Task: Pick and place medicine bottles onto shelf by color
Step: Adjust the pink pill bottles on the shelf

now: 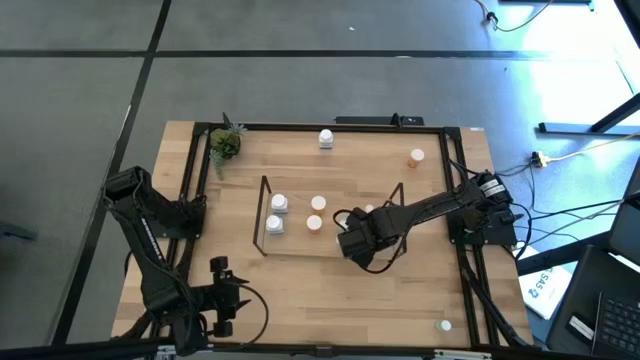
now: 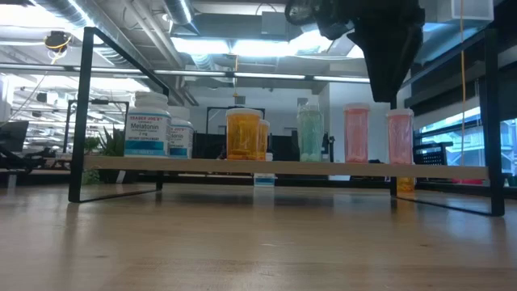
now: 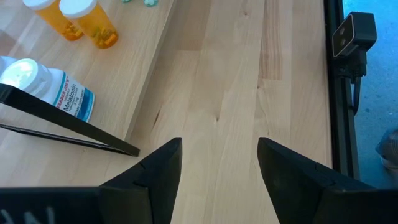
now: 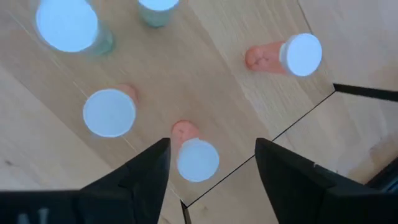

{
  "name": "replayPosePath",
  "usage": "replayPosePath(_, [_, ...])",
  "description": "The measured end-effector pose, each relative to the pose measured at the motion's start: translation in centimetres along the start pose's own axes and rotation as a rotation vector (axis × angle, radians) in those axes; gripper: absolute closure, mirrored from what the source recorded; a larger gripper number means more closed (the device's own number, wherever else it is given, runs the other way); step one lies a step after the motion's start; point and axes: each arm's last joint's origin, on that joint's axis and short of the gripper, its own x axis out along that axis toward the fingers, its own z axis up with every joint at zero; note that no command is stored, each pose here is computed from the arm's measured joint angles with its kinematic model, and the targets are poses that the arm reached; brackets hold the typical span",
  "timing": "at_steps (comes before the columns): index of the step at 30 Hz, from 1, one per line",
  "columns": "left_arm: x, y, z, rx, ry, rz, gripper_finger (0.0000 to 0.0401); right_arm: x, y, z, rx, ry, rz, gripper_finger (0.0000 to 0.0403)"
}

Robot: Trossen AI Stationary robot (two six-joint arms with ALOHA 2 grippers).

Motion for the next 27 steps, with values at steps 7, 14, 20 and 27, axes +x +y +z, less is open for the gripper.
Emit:
replayPosePath(7, [-0.5,-0.4,-0.4,0.005,-0.006,-0.027,0.0198,1.8,-0.2,-0.8,0.064,0.1,-0.013,0.0174])
replayPosePath(14, [-0.7,-0.5,-0.7,0.012,-0.007,-0.037,0.0198,3.8,-0.5,-1.5,0.075,0.135,-0.057,0.0175])
replayPosePath(20, [-0.7,-0.5,-0.6,0.01,-0.007,-0.037,0.0198,3.9,-0.5,-1.6,0.052,0.133,-0.055,0.0175])
replayPosePath(27, [-0.7,-0.5,-0.6,0.011,-0.007,-0.037,0.0198,3.6,-0.3,-1.3,0.004,0.122,-0.027,0.0175])
